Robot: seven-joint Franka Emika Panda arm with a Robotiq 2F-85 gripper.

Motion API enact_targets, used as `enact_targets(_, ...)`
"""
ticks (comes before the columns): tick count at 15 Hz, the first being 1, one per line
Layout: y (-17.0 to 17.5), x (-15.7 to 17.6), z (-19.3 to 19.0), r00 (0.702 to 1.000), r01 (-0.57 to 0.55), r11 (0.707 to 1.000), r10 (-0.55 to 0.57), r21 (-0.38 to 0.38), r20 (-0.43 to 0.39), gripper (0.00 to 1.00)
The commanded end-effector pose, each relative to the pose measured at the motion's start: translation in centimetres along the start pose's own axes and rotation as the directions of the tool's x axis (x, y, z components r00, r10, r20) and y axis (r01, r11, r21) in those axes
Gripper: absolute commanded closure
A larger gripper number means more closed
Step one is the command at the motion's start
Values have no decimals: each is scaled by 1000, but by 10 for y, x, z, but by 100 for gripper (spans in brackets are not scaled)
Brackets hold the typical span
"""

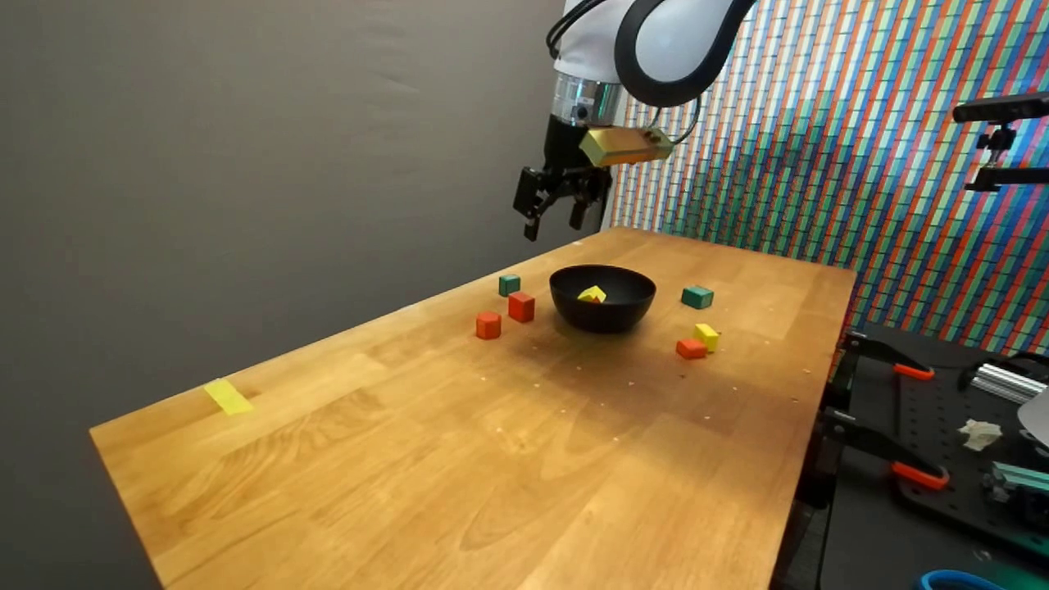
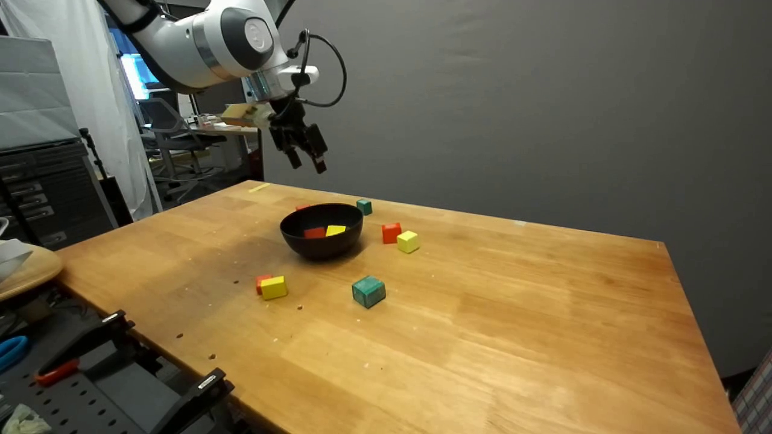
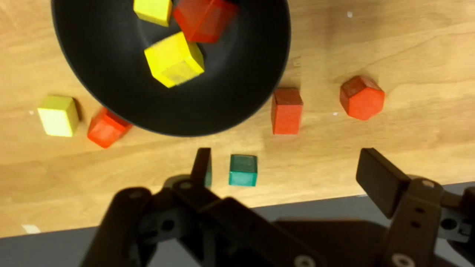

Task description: Pick up all the cube boxes on the table and put them inside the bowl

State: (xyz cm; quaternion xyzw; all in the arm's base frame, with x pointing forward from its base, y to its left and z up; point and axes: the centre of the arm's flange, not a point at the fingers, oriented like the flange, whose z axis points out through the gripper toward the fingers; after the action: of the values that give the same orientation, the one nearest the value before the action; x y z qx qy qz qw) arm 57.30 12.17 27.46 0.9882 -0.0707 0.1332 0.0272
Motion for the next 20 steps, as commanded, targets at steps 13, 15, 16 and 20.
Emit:
enact_targets(13, -20, 10, 19, 948, 313, 950, -314, 24, 60, 0)
enact_targets(15, -18, 26, 32, 943, 312, 948, -317, 64, 103, 0)
enact_targets(16, -16, 35, 40, 939, 310, 946, -320, 92, 129, 0)
enact_targets(20, -8, 61, 71, 927, 291, 947, -315, 140, 202, 0)
